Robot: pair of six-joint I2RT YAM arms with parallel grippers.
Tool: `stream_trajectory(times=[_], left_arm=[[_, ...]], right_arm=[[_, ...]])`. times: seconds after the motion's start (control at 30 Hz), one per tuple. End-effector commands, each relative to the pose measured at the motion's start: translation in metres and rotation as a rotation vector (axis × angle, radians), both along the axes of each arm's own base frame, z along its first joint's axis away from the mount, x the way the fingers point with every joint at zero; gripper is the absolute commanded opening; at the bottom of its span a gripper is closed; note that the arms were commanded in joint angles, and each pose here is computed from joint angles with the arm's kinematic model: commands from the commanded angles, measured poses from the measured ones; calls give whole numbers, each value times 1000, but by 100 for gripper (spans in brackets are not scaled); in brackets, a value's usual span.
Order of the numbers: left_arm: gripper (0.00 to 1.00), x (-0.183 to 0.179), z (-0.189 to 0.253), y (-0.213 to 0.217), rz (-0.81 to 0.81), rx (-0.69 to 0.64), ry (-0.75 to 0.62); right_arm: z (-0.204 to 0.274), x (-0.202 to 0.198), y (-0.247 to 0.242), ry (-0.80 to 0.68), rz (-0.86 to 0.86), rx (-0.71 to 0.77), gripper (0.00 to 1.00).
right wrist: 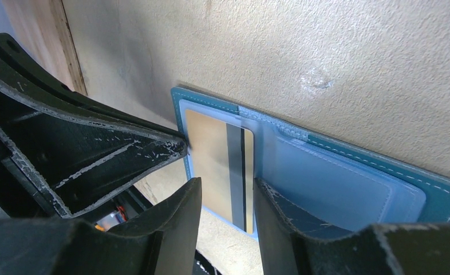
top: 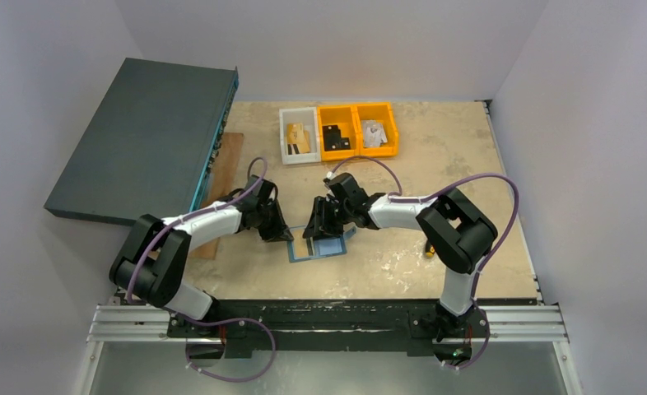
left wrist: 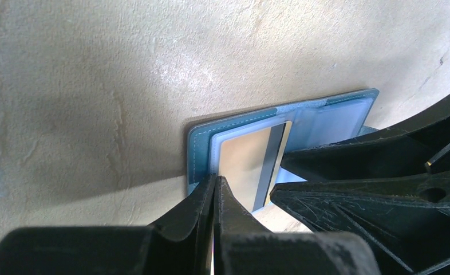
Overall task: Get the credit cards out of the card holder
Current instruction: Remove the credit card from the card holder.
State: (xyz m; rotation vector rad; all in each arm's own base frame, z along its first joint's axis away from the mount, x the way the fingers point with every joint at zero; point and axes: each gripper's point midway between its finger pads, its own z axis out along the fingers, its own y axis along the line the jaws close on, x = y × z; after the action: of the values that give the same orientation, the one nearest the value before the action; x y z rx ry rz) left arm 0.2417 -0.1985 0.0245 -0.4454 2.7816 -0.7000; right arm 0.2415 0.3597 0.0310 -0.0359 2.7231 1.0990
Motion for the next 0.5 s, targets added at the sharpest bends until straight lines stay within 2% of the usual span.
stream_trajectory(times=[0.0,0.47], left_arm=[[0,2,-2,2,-11,11,-21],[0,-7,-22,11,14,78,77]], right_arm=[[20,6,5,-29,-3,40,38],[27,9,-4,-59,-2,10,41]])
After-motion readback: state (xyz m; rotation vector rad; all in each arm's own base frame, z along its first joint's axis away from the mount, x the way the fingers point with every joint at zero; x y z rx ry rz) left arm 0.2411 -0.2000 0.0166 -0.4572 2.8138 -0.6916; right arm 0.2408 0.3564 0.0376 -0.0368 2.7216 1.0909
